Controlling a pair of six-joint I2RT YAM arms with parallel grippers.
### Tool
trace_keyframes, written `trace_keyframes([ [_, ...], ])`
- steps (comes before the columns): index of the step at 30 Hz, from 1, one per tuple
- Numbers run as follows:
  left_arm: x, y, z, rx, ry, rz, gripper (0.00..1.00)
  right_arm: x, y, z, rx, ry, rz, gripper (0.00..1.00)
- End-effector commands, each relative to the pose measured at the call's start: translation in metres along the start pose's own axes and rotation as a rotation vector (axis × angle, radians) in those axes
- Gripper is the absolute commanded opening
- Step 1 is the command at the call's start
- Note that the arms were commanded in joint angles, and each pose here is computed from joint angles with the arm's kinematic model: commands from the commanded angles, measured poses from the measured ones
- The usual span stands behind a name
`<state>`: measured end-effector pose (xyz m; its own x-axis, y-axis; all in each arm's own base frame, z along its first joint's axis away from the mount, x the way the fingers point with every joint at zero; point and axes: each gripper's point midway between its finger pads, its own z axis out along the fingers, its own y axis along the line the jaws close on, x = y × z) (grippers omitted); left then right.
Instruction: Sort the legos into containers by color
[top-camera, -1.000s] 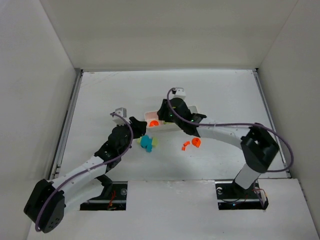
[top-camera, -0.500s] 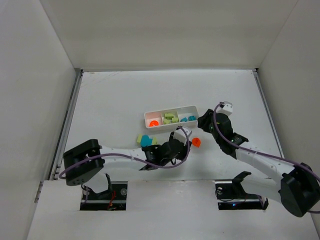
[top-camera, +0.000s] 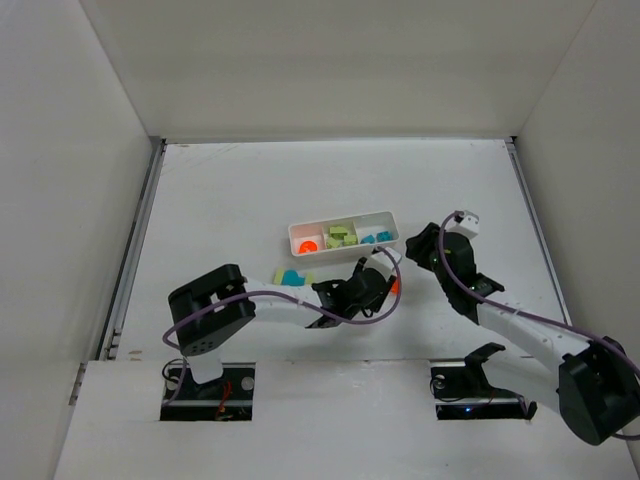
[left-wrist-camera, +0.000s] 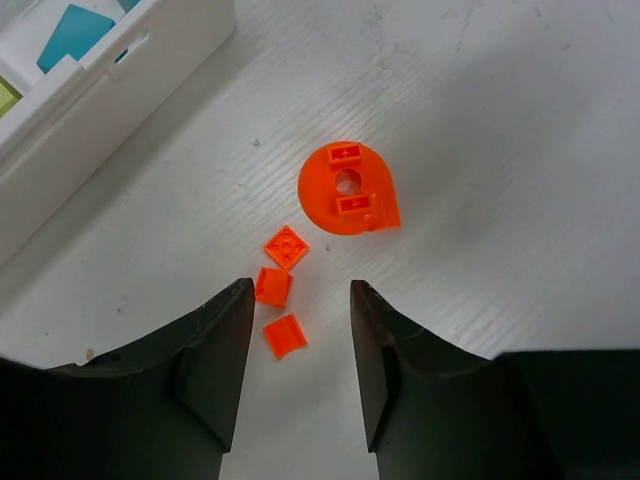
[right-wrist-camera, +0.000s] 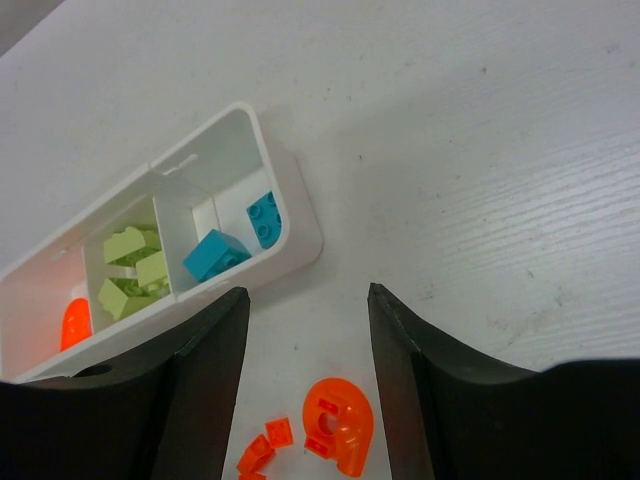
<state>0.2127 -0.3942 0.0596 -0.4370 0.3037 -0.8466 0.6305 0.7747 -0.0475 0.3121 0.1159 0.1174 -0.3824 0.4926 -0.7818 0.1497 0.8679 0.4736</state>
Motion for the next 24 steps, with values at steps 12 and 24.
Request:
trace_keyframes([
  [12,-0.008,0.012,0.023,0.005,-0.014,-0.001,0.34,-0.011,0.013,0.005,-0.063,-0.038,0.056,0.57],
  [24,-0.006,0.023,0.026,-0.015,-0.008,-0.014,0.15,-0.013,0.015,0.004,-0.073,-0.046,0.060,0.57],
])
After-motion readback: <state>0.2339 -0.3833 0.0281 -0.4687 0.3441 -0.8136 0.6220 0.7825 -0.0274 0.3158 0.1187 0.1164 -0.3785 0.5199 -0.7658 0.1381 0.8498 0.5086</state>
